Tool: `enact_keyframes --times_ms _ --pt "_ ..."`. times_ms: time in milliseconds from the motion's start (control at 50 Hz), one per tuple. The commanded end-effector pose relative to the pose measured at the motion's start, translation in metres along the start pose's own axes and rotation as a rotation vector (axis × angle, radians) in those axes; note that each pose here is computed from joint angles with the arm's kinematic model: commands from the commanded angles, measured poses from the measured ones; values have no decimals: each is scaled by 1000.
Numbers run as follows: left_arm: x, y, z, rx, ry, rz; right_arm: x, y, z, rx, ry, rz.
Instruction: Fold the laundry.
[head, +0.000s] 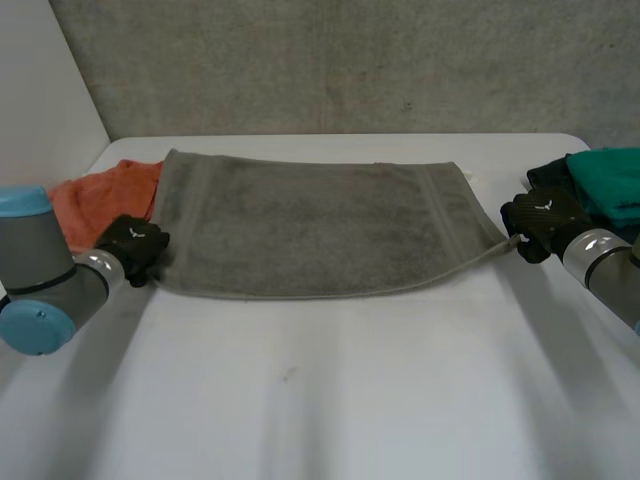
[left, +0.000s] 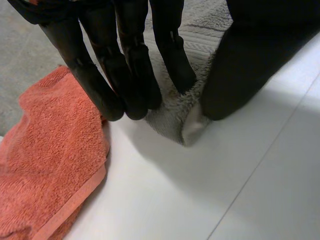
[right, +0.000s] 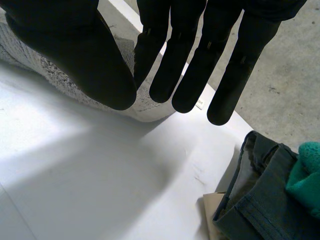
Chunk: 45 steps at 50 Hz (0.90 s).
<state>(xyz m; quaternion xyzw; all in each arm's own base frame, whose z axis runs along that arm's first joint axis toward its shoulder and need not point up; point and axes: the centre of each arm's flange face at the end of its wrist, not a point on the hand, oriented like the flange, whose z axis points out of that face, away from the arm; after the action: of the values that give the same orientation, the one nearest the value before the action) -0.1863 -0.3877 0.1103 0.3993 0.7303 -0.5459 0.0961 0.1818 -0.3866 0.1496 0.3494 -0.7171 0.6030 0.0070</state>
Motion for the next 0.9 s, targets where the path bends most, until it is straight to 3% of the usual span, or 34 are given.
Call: enact_keyframes --times_ms 20,120,200,300,380,460,580,900 --pt "-13 -16 -18 -11 4 -24 -1 -4 -9 -21 -11 -12" --pt "-22 -35 -63 -61 24 -52 4 -18 -33 -78 -41 -74" --pt "-12 -35 -104 -182 94 -49 8 -12 -60 -235 -124 -149" --pt "13 -12 -148 -421 304 14 5 3 -105 -478 -341 -237" --pt "14 -1 -158 -475 383 58 4 9 -114 -518 -404 -297" --pt "5 -11 -147 -403 327 85 8 9 -106 -490 -361 -283" --pt "-7 -32 -117 -241 209 -33 15 7 -84 -426 -265 -217" --pt "9 -36 -84 -135 212 -170 54 -1 -25 -143 42 98"
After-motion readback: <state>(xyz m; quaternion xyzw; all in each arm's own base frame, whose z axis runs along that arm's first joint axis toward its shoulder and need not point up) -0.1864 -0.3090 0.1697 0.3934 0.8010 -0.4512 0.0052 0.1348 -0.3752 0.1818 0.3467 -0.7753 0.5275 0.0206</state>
